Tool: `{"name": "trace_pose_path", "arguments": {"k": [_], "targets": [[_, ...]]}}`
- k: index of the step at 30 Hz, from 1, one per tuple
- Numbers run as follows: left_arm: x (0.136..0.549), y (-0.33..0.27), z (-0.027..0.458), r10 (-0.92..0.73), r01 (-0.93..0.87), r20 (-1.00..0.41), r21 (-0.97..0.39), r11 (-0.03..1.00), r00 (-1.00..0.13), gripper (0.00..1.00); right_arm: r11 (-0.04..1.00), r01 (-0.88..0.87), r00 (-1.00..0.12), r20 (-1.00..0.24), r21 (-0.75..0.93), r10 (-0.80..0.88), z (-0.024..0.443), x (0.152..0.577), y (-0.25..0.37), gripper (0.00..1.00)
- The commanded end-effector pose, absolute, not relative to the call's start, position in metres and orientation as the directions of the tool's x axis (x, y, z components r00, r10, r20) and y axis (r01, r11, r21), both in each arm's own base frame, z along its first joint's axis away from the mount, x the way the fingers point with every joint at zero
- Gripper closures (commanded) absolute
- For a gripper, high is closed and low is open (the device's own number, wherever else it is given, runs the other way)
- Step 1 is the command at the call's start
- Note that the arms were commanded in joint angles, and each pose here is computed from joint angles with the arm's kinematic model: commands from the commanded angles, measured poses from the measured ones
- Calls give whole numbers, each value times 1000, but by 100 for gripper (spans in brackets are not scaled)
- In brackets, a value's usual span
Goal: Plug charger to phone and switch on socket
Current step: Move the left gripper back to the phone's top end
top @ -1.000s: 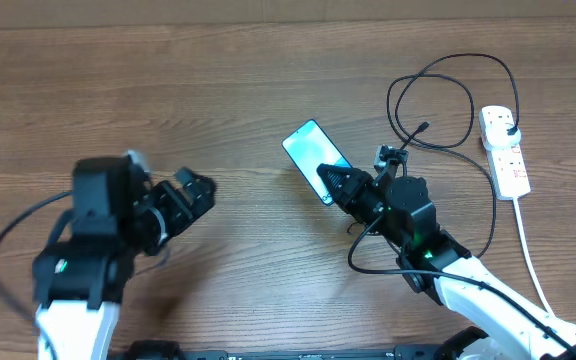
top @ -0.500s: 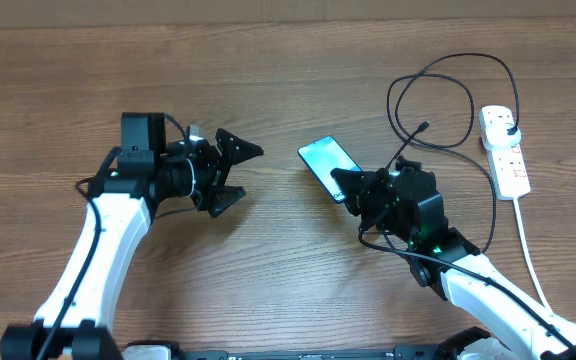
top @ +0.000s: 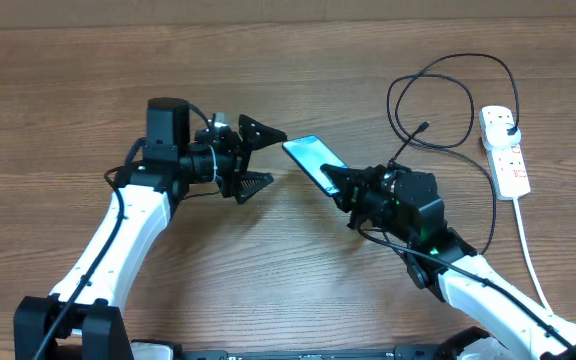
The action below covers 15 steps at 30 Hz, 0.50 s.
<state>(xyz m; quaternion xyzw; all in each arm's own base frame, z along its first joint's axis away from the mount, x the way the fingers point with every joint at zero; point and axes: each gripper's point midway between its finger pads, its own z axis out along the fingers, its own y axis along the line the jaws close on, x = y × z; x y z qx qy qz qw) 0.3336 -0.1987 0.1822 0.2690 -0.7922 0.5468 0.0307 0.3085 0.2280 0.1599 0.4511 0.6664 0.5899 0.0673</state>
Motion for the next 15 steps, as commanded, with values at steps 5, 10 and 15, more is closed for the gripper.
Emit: {"name": "trace_pose_path", "arguments": {"k": [5, 10, 15], "targets": [[333, -206, 176, -423, -523, 393, -814, 252, -816, 19, -149, 571, -625, 545, 808, 560, 185, 283, 269, 96], [334, -208, 173, -448, -545, 403, -800, 251, -798, 21, -145, 586, -631, 561, 798, 536, 185, 275, 277, 96], [334, -215, 173, -450, -533, 387, -805, 261, -805, 26, -162, 561, -650, 553, 812, 522, 194, 276, 279, 96]]}}
